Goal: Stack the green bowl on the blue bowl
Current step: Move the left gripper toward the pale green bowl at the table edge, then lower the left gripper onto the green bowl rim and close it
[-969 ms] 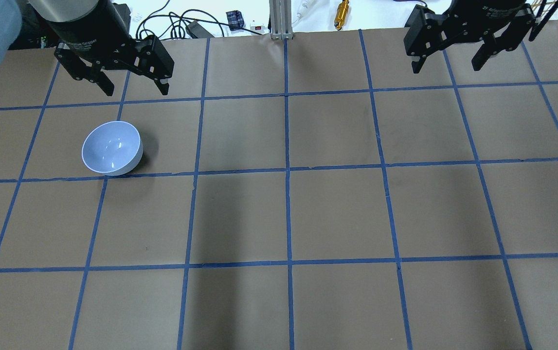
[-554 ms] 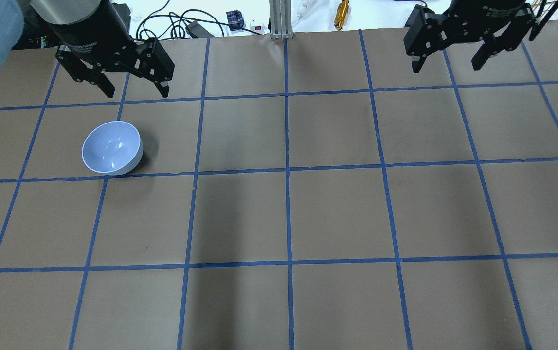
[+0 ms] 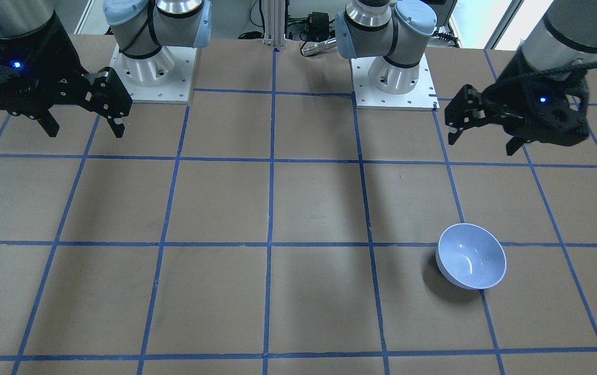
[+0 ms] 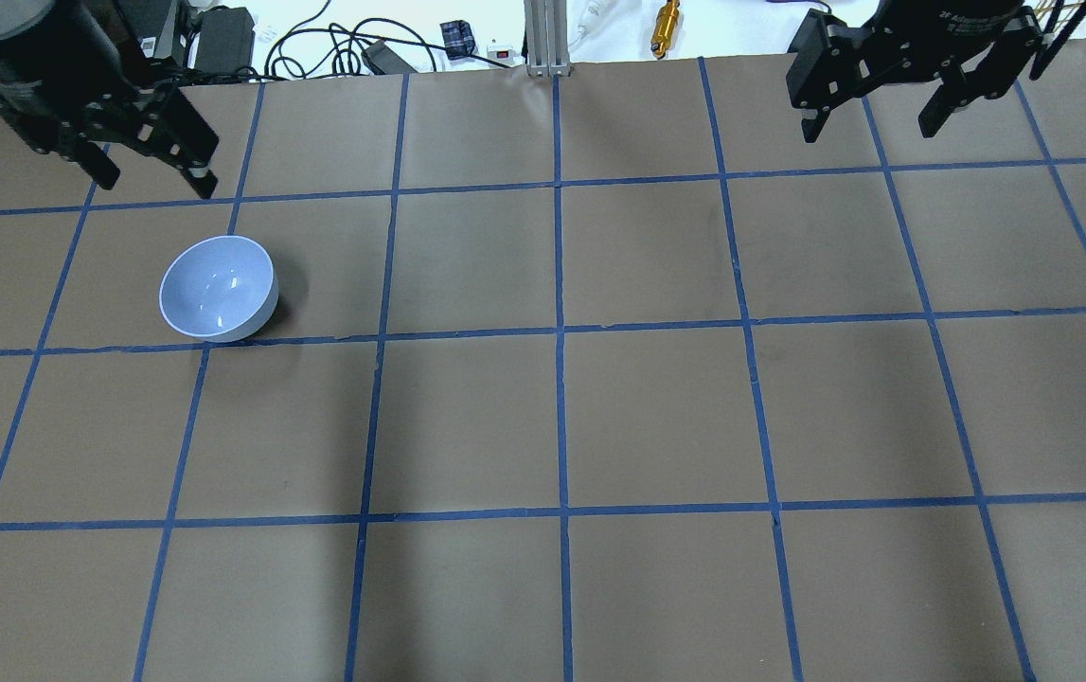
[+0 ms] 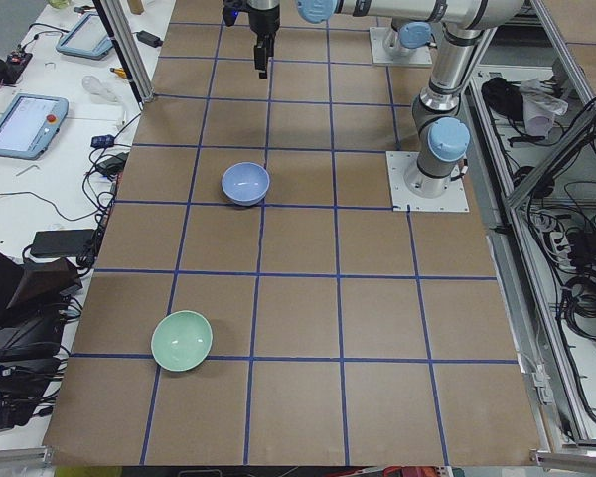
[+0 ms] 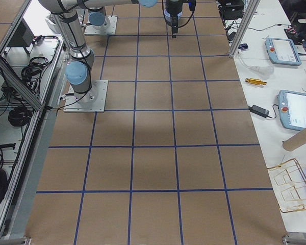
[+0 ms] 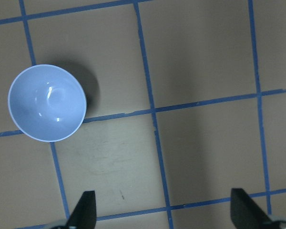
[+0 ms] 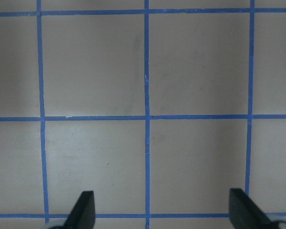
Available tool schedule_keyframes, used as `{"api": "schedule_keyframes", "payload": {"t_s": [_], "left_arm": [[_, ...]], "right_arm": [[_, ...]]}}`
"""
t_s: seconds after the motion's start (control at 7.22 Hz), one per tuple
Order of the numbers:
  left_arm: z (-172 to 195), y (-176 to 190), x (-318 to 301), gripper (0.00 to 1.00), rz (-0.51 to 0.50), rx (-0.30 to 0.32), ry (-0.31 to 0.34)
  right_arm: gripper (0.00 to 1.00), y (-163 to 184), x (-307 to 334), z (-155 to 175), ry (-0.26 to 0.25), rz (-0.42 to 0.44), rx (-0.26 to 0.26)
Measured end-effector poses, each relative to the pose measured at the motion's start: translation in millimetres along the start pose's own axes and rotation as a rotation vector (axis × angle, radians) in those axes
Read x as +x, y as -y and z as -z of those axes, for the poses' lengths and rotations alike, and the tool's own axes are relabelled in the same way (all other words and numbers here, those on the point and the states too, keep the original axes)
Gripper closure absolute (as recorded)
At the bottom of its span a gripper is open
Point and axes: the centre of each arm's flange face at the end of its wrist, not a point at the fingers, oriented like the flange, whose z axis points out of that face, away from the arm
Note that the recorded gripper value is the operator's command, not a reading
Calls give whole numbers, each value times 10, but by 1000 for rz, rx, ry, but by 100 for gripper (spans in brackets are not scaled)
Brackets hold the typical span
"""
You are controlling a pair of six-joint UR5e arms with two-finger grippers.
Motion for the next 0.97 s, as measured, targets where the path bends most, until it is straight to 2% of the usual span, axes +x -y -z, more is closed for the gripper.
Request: {"api": "schedule_keyframes", "payload": {"t_s": [0.42,0.69,0.97], "left_arm": [[-52,-199,-1484,0,-238,-73,25],[-255,-102,-2547,0,-430,-128,133],[-520,-18,-3484,1,-610,-161,170]], "right_arm": [[0,2,0,-4,0,1,-1],[0,2,0,-3,0,1,-1],[0,3,0,-4,0,1,-1]]}}
